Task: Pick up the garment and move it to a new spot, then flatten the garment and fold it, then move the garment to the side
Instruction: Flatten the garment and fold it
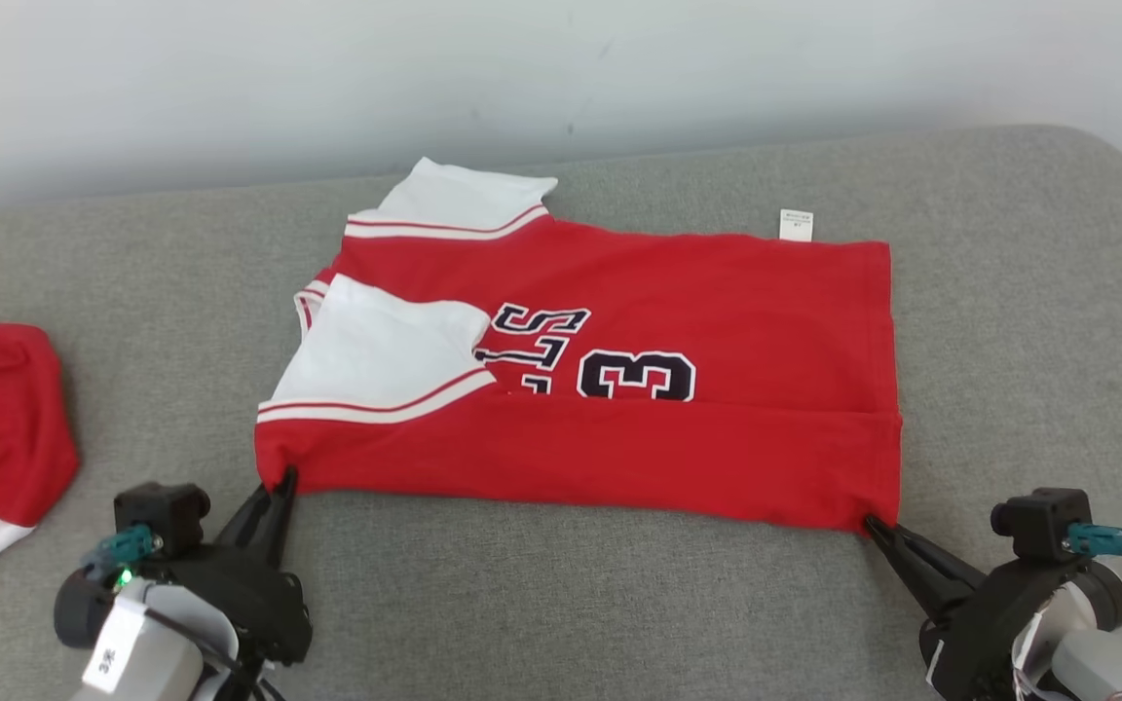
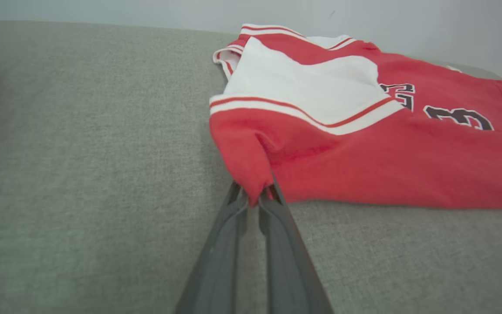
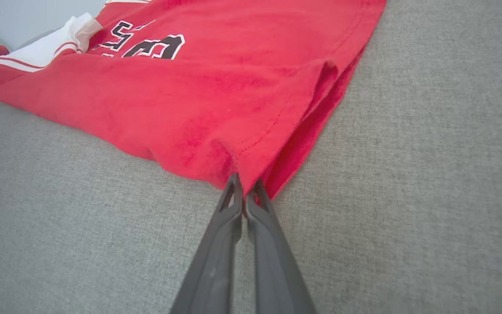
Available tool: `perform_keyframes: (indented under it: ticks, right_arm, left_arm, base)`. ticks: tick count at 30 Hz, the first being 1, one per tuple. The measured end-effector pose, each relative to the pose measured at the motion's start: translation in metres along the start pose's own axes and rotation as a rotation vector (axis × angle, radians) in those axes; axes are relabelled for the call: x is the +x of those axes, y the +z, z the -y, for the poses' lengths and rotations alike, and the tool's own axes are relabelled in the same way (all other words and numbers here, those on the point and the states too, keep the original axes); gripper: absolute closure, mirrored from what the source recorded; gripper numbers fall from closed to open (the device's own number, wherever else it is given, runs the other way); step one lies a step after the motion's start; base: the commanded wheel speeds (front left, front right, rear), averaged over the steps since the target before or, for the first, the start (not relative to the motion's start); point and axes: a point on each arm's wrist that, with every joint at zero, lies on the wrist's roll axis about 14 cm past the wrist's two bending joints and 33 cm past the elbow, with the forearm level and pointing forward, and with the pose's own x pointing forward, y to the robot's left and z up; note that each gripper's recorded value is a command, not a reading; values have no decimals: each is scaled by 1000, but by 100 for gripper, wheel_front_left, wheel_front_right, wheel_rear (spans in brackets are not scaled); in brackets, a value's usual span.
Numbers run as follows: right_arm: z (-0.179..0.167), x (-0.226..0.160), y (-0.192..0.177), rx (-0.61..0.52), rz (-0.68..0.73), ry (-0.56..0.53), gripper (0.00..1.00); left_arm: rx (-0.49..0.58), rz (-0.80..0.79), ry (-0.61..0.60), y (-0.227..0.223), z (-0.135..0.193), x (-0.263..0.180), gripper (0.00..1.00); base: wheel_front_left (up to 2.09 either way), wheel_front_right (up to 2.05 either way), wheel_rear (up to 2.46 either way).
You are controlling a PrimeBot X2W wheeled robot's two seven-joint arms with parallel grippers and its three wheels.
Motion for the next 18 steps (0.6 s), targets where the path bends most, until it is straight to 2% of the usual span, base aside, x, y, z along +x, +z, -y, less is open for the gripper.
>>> perform_keyframes:
  ticks: [18]
  right_arm:
    - [-1,-33,-5,17,-42,23,100]
  left_arm:
    - [-127,39,50,-12,26,-59,100]
  base:
    - [0,0,0]
